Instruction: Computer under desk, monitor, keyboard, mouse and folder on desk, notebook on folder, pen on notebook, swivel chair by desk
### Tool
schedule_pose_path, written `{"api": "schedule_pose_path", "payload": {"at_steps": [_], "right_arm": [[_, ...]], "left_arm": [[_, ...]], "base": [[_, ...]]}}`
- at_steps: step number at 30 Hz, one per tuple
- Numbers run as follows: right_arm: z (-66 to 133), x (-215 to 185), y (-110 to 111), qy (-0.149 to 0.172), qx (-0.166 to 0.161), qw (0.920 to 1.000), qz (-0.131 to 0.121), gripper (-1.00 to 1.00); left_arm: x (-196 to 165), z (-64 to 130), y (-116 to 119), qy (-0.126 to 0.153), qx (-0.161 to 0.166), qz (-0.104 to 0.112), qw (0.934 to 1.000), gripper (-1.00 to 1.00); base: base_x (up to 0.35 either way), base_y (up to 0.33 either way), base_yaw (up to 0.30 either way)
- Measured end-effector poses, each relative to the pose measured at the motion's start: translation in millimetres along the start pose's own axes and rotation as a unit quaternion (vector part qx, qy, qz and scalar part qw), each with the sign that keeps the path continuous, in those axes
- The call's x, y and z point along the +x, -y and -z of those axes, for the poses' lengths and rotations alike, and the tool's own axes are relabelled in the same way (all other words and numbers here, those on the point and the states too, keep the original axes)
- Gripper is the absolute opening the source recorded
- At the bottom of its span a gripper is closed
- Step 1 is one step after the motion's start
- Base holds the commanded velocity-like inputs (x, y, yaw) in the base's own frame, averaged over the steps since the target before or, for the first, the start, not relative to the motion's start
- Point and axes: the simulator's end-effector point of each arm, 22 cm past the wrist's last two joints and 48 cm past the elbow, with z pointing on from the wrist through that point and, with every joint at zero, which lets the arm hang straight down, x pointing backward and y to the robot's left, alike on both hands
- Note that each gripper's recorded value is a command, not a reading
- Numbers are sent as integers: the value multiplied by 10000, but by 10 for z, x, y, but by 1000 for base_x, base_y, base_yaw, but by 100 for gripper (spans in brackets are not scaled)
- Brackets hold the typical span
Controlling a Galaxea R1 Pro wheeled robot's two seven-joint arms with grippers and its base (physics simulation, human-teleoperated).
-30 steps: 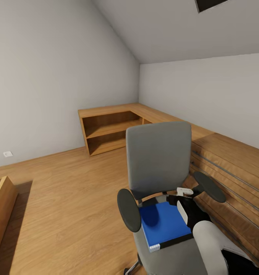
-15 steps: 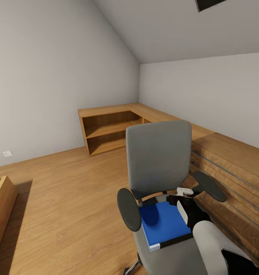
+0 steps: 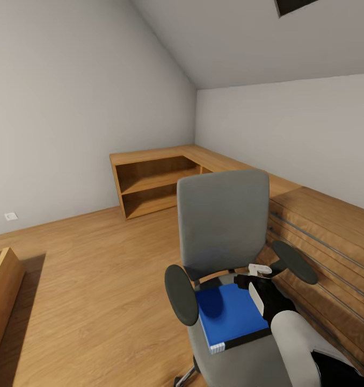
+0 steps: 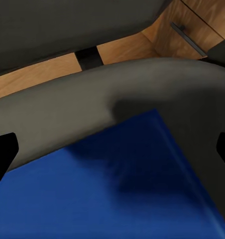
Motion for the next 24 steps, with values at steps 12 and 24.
{"api": "schedule_pose_path", "payload": {"at_steps": [12,24], "right_arm": [[-93,108,26,4,17,10000,6,100],[-90,85,64,30,80,9999,108,100]], "left_arm": [[86,-112,-14,3,-13,6,10000,100],[79,-112,-6,13,3,2,10000,100]], "base": [[0,0,0],[0,0,0]]}}
